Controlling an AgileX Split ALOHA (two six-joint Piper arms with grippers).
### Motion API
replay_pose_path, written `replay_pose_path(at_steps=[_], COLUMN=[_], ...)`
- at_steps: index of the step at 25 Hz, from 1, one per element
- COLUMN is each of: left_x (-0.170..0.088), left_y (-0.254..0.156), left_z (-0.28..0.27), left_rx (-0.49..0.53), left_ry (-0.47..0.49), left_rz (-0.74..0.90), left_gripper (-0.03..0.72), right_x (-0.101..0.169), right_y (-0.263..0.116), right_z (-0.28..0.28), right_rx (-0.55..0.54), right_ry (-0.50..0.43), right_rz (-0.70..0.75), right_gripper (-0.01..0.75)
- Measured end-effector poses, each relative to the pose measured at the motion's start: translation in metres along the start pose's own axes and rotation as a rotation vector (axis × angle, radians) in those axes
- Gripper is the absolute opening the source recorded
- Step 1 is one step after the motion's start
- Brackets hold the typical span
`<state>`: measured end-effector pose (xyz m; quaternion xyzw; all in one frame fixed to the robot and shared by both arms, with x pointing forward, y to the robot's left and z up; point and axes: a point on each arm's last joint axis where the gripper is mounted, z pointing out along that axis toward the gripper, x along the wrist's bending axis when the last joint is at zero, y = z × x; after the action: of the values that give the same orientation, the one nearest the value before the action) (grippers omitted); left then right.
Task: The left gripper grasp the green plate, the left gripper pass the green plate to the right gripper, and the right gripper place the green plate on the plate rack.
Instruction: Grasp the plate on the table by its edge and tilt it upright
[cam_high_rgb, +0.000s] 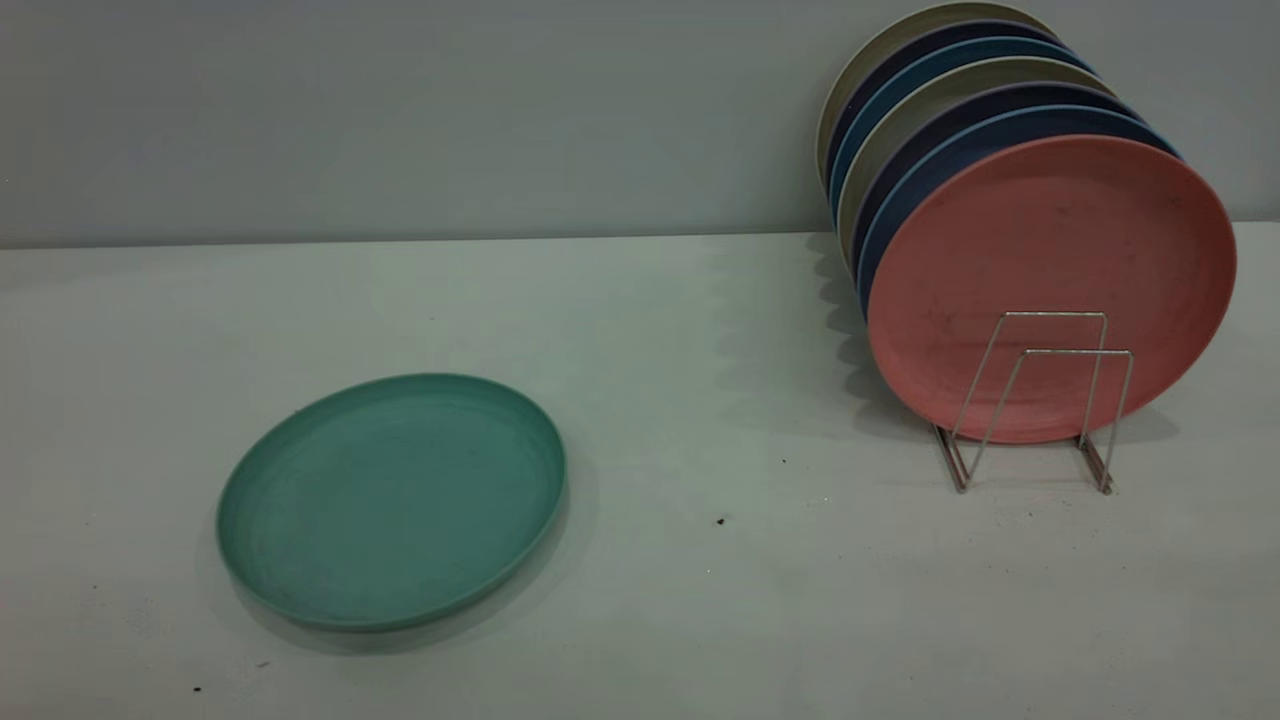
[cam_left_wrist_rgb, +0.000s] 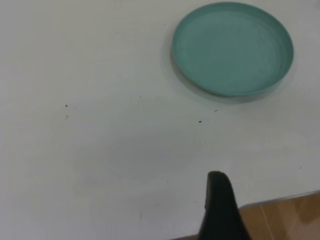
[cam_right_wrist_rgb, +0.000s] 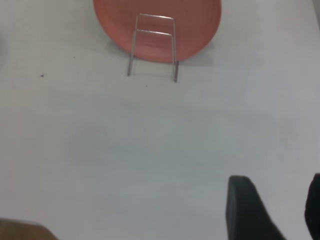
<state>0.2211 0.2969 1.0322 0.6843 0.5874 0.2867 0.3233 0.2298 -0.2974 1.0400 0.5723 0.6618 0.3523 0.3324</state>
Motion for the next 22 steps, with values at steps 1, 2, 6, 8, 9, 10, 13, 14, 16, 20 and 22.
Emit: replay_pose_path(at_steps=[1,2,6,8,9,10,13,14,16,20,22], left_x=[0.000,0.000,0.000,0.000,0.000,0.000,0.000,-0.001,-0.002,-0.004,-0.004], left_y=[0.000,0.000,0.000,0.000,0.000,0.000,0.000,0.001,0.008,0.024,0.035], left_z=[0.000,0.000,0.000,0.000,0.000,0.000,0.000,-0.001,-0.004,0.001,0.013], left_rx=[0.000,0.000,0.000,0.000,0.000,0.000,-0.003,-0.013,-0.081,-0.087,-0.009], left_ry=[0.000,0.000,0.000,0.002,0.004,0.004,-0.002,-0.009,-0.021,-0.059,-0.074], left_rz=[0.000,-0.001,-0.001,0.000,0.000,0.000,-0.001,-0.004,-0.012,-0.105,-0.130], left_gripper=[0.518,0.518,0.518,0.515,0.511,0.506,0.487,0.481,0.470,0.467,0.467], right_x=[0.000,0.000,-0.001,-0.001,-0.001,-0.001,-0.001,-0.001,0.000,0.005,0.009], right_y=[0.000,0.000,0.000,0.000,0.000,0.000,0.000,0.000,0.000,0.012,0.021], right_z=[0.000,0.000,0.000,0.000,0.000,0.000,0.000,0.000,0.000,0.001,0.007], right_rx=[0.000,0.000,0.000,0.000,0.000,0.000,-0.001,-0.001,-0.004,-0.035,-0.031], right_ry=[0.000,0.000,-0.011,-0.013,-0.013,-0.013,-0.011,-0.006,0.001,0.064,0.109], right_rz=[0.000,0.000,-0.018,-0.019,-0.020,-0.021,-0.020,-0.018,-0.025,-0.053,-0.068], right_gripper=[0.309,0.309,0.309,0.309,0.309,0.309,0.309,0.309,0.309,0.309,0.309])
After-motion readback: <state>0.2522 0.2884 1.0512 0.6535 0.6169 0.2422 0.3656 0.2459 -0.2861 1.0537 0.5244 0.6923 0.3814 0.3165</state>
